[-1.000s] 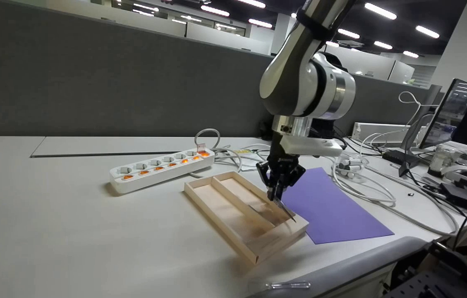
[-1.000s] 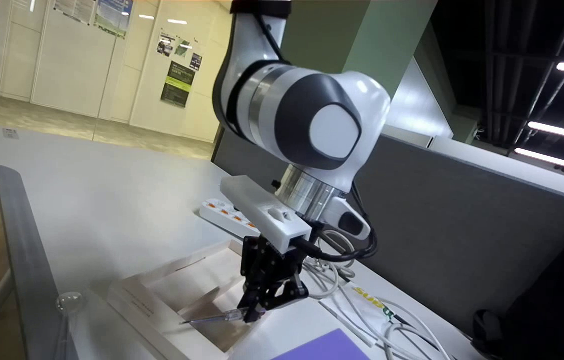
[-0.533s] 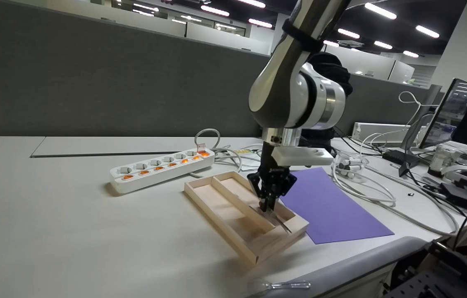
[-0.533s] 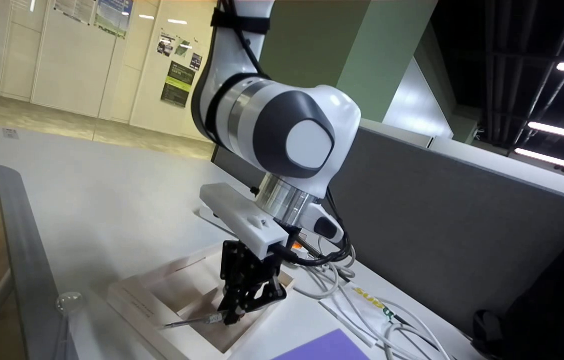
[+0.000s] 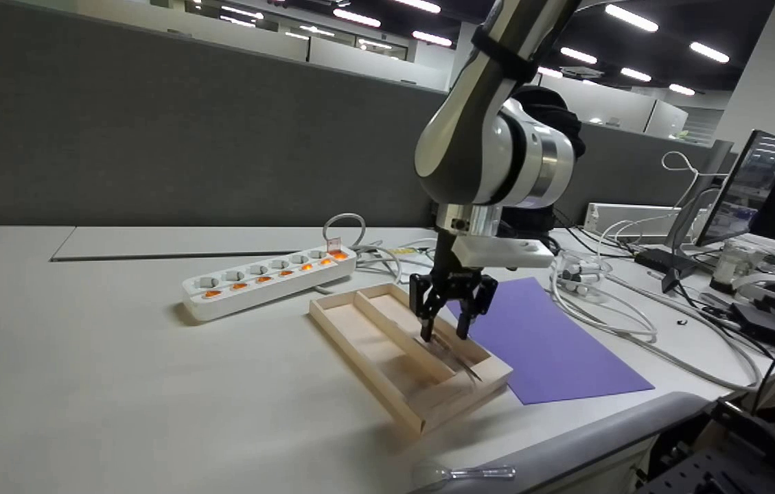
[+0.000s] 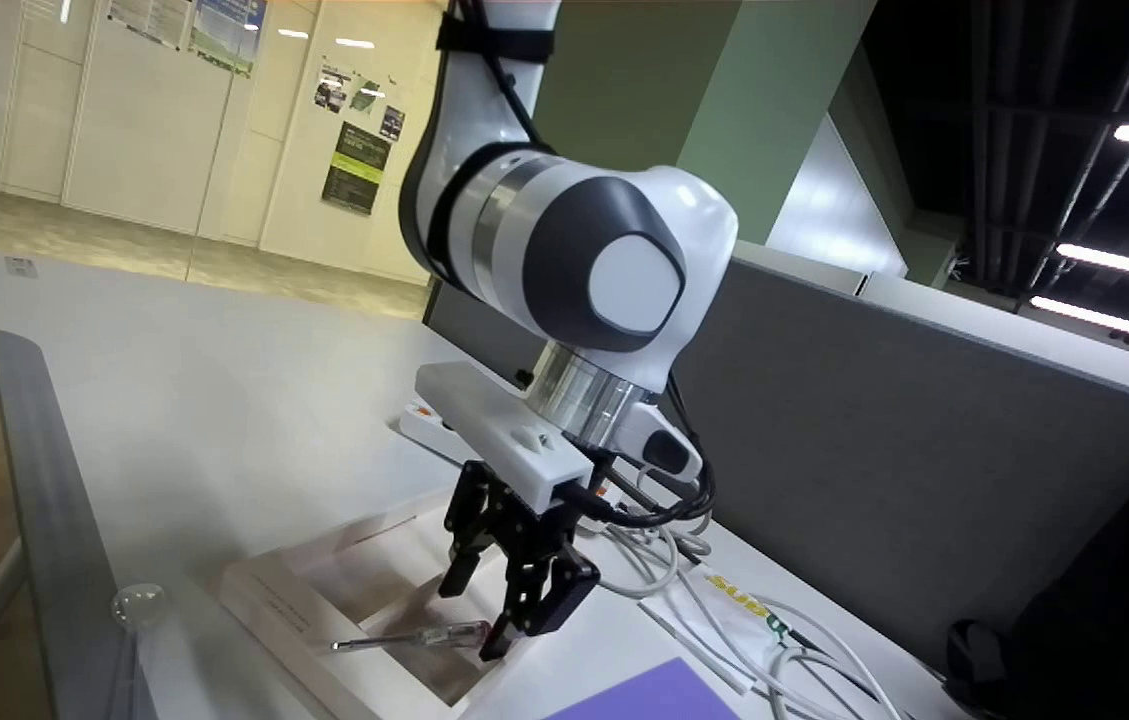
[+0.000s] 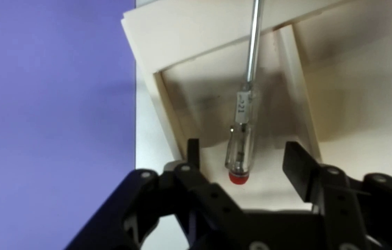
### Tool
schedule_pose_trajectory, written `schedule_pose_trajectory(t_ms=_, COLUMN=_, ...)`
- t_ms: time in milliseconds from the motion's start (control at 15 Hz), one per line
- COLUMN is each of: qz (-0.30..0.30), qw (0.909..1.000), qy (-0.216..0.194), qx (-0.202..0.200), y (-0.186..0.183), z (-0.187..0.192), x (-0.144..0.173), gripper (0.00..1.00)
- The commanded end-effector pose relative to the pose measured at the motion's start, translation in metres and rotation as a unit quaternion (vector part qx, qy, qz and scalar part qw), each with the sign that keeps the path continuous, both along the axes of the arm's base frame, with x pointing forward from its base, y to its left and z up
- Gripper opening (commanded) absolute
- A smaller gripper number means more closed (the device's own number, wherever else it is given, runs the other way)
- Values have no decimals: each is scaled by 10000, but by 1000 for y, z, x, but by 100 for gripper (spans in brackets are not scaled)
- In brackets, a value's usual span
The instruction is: Put the silver object in the right compartment of the box
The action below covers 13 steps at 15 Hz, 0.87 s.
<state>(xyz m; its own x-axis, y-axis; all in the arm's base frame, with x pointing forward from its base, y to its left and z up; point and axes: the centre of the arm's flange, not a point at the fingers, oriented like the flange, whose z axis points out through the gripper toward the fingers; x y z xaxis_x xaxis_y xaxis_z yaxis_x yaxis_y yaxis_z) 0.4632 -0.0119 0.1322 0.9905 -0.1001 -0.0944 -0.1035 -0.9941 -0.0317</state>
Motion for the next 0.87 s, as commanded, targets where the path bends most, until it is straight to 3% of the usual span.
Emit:
schedule_pose_trajectory(t_ms=0, qz=-78, qw=9999, qy=-92, qx=107, y=-3, z=33, x=7, gripper=96)
schedule_pose_trajectory(t_ms=267, qz=-132, qw=9994, qy=-296, qx=112, y=-6, z=68, x=13, gripper=100)
schedule_pose_trajectory(t_ms=467, qz=-298, qw=9986, qy=-425, qx=52, y=-28, z=100, x=12, gripper=100)
schedule_pose_trajectory(t_ms=667, qz=-462, qw=9977, qy=-486, qx=47, y=-67, z=133, x=-10, gripper=100)
schedule_pose_trajectory(t_ms=800, qz=-490, qw=9983, qy=-283, qx=144, y=-108, z=151, x=-38, gripper=100)
